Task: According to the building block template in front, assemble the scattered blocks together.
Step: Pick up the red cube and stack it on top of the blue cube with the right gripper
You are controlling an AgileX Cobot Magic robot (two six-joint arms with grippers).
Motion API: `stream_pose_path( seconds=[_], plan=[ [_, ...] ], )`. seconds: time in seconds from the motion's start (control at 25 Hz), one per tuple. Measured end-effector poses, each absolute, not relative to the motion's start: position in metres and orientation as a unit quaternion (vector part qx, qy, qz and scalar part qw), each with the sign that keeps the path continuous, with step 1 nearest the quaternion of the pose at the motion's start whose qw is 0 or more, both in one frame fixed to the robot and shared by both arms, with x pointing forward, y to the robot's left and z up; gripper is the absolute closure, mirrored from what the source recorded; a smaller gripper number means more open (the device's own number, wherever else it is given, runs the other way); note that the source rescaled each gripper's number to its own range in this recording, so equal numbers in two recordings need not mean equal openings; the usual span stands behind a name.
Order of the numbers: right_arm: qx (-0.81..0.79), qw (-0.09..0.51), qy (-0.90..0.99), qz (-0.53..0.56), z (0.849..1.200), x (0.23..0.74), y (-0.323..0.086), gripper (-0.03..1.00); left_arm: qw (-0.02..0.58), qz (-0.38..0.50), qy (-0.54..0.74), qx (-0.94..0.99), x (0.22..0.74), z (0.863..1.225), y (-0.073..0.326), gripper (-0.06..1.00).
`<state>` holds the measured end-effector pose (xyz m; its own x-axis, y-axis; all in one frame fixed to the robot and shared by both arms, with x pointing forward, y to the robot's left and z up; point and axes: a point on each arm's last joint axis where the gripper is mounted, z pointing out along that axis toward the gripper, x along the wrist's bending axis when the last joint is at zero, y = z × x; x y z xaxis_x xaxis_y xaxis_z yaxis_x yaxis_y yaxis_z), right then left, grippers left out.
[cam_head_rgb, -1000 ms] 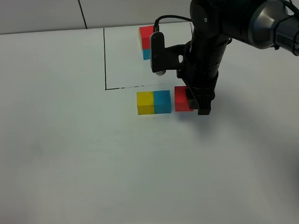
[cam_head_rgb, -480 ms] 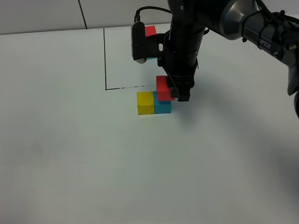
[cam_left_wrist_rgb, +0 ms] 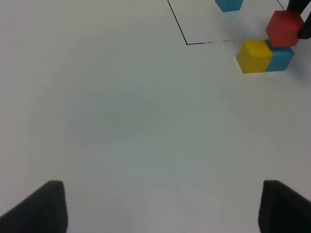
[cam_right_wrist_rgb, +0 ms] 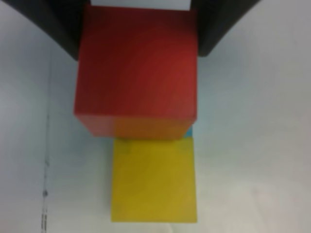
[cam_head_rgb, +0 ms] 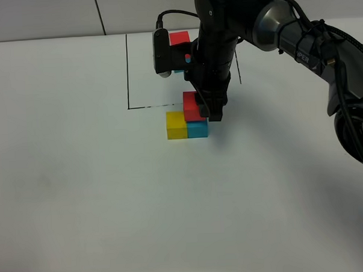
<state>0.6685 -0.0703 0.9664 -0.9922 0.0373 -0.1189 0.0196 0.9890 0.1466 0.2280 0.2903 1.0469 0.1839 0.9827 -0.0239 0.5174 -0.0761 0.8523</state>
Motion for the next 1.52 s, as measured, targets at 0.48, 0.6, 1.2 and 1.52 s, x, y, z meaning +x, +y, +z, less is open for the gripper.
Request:
stream_pose_path(
  seconds=[0.48, 0.6, 1.2, 1.52],
  plan=[
    [0.014, 0.06, 0.996, 0.072, 0.9651, 0.6687, -0.0702, 0.96, 0.383, 0.304, 0.562, 0.668, 0.228, 1.0469, 0.2903, 0.19],
    [0.013, 0.061, 0.996, 0.07, 0.965, 0.6689, -0.0705, 0.96, 0.383, 0.304, 0.562, 0.668, 0.228, 1.0469, 0.2903, 0.19],
    [0.014, 0.051, 0.996, 0.066, 0.9635, 0.6633, -0.0733, 0.96, 0.383, 0.304, 0.562, 0.668, 0.228, 1.0469, 0.2903, 0.19],
    [0.011, 0.047, 0.996, 0.072, 0.9636, 0.6627, -0.0721, 0.96, 0.383, 0.304, 0.562, 0.668, 0.228, 1.0469, 0.2903, 0.19]
  ],
)
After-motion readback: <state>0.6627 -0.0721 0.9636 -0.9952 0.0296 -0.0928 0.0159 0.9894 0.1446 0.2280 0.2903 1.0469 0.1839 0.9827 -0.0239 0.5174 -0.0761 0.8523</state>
